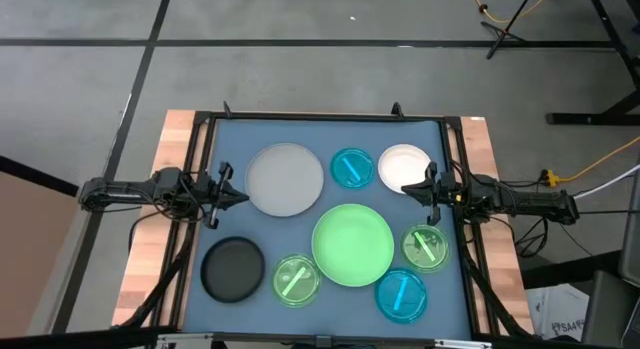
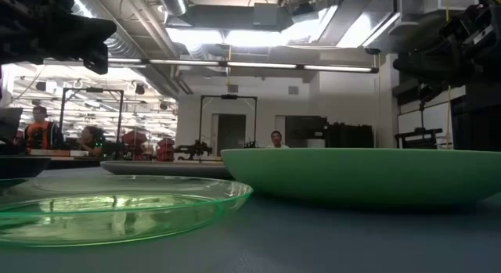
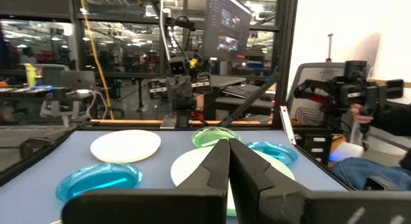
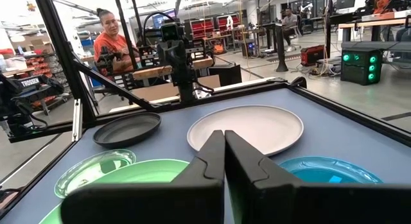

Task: Stack plastic plates
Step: Stack the green plate on top of the gray plate

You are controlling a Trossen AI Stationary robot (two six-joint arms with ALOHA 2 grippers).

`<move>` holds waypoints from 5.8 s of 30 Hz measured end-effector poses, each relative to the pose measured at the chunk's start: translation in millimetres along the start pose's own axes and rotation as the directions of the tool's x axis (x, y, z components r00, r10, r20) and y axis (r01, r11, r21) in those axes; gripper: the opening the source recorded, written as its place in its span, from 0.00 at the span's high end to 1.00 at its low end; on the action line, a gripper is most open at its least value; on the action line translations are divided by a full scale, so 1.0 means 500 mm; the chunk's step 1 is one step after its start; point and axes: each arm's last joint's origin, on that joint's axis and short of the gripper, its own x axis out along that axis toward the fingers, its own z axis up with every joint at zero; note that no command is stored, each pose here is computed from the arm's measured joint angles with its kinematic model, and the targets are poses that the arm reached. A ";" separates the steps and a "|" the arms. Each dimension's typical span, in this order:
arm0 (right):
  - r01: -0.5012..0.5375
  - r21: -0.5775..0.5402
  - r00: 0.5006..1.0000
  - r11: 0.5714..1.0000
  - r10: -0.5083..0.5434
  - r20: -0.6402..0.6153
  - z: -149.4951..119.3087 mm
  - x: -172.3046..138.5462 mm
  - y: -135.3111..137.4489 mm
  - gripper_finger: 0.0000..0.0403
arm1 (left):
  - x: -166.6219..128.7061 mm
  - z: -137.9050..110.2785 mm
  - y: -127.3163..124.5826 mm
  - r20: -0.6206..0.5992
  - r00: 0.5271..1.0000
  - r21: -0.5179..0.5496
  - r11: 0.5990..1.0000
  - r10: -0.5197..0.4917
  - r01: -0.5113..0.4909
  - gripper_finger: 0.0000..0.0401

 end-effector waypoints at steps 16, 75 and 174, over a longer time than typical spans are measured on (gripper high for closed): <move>-0.002 0.001 1.000 1.000 0.002 0.008 0.002 0.000 0.000 1.00 | -0.002 0.001 0.013 0.016 0.973 -0.193 0.955 0.232 -0.225 0.85; -0.002 0.001 1.000 1.000 0.002 0.010 0.002 0.000 0.000 1.00 | 0.384 0.113 0.033 -0.259 0.905 -0.149 0.912 0.337 -0.382 0.54; 0.001 -0.001 1.000 1.000 -0.001 -0.011 -0.002 0.000 0.000 1.00 | 0.551 -0.173 0.068 -0.792 0.590 -0.195 0.849 0.159 -0.490 0.98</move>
